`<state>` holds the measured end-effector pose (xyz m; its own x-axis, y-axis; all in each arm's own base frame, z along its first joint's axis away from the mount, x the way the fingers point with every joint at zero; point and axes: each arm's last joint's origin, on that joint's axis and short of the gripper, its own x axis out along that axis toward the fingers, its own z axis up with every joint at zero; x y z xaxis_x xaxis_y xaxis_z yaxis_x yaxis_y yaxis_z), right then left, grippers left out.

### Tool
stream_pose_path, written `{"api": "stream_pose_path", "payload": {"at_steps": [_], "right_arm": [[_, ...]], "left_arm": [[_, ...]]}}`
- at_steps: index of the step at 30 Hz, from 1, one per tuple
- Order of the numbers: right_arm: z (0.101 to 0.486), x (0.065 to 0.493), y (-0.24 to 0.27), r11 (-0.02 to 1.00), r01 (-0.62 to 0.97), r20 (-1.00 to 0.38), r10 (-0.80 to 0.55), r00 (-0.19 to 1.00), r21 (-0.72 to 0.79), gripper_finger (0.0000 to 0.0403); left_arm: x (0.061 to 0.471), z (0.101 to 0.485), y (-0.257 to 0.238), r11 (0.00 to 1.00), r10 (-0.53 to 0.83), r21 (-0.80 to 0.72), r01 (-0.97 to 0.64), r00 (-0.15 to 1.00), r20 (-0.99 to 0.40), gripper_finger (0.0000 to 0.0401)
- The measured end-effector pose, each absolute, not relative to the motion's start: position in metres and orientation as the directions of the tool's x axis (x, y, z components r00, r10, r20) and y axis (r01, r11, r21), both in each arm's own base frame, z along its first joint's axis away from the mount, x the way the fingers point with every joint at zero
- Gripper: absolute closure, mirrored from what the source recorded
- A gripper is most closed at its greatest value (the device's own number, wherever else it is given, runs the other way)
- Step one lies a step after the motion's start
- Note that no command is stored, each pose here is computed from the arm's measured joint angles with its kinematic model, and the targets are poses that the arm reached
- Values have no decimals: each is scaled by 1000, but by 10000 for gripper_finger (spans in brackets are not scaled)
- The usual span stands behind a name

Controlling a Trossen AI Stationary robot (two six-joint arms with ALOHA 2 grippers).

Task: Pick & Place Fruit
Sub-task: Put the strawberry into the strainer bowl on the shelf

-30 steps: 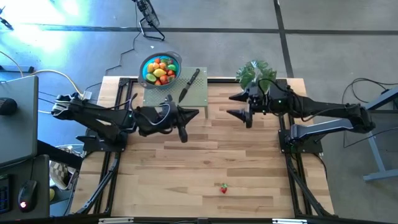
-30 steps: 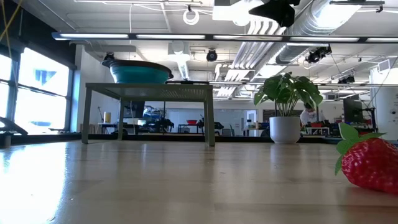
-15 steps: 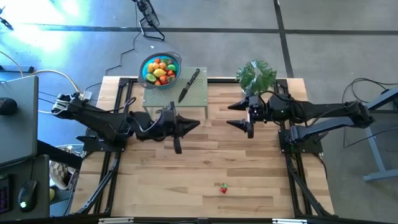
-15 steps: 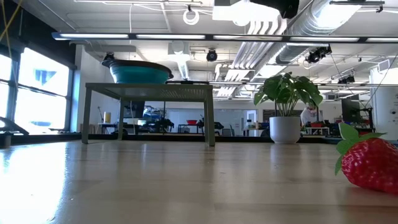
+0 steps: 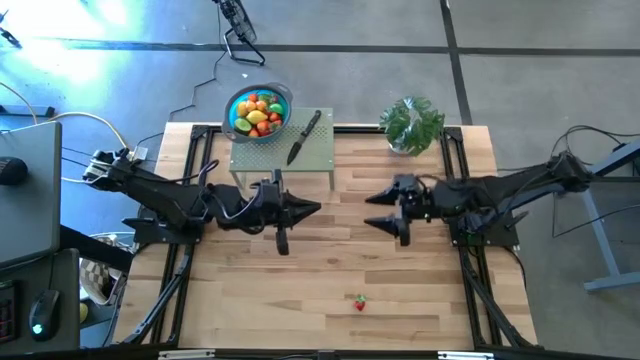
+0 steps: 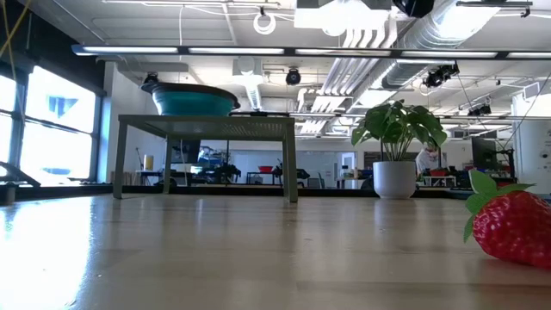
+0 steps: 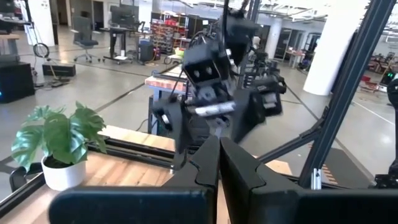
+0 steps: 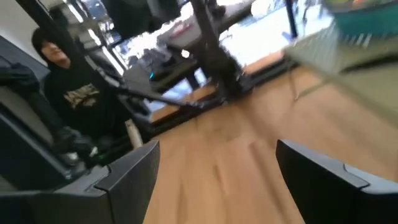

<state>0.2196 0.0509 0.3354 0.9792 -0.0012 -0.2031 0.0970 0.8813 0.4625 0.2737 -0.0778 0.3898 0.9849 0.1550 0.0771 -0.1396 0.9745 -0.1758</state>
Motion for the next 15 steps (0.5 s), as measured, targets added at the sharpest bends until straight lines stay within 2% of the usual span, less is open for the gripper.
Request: {"api": "stream_pose_path", "payload": {"at_steps": [9, 15], "right_arm": [[298, 244, 85, 813, 157, -371, 78, 925, 561, 89], [265, 256, 104, 711, 270, -529, 167, 832, 649, 89]], "left_arm": [[274, 390, -77, 970, 157, -202, -139, 985, 77, 391], [274, 389, -77, 968, 157, -207, -139, 985, 70, 391]]}}
